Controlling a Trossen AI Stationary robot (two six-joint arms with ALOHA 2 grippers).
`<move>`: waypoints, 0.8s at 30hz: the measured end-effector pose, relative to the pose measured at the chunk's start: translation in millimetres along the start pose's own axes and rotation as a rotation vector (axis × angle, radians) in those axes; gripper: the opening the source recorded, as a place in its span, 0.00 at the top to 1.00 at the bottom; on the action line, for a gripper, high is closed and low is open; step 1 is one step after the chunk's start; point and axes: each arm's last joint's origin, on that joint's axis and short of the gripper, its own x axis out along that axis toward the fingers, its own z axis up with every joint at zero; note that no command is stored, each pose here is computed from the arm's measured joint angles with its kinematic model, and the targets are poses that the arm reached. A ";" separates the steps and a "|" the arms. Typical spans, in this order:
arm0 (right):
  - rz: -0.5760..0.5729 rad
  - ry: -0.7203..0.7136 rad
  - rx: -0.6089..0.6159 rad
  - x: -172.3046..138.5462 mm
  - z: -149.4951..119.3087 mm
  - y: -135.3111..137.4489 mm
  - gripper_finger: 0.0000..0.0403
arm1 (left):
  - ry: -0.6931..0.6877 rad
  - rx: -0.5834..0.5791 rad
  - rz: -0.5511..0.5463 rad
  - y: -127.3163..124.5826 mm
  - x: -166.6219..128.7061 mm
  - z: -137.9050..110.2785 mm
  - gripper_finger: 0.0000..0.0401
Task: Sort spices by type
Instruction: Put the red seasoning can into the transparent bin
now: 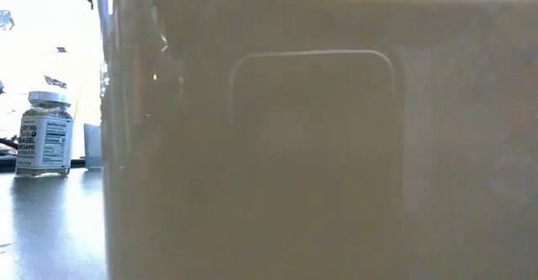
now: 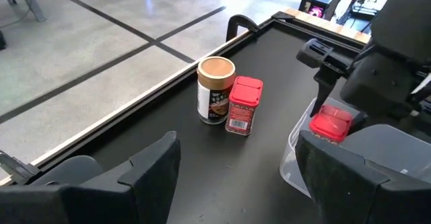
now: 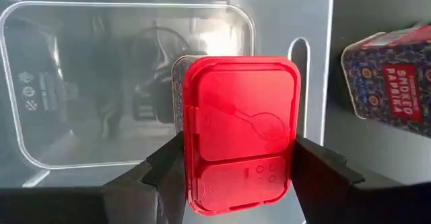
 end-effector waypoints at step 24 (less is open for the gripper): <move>-0.033 -0.002 -0.035 0.4 -0.3 -7.2 0.37 | -0.003 -0.009 -0.001 -0.1 0.0 0.3 0.30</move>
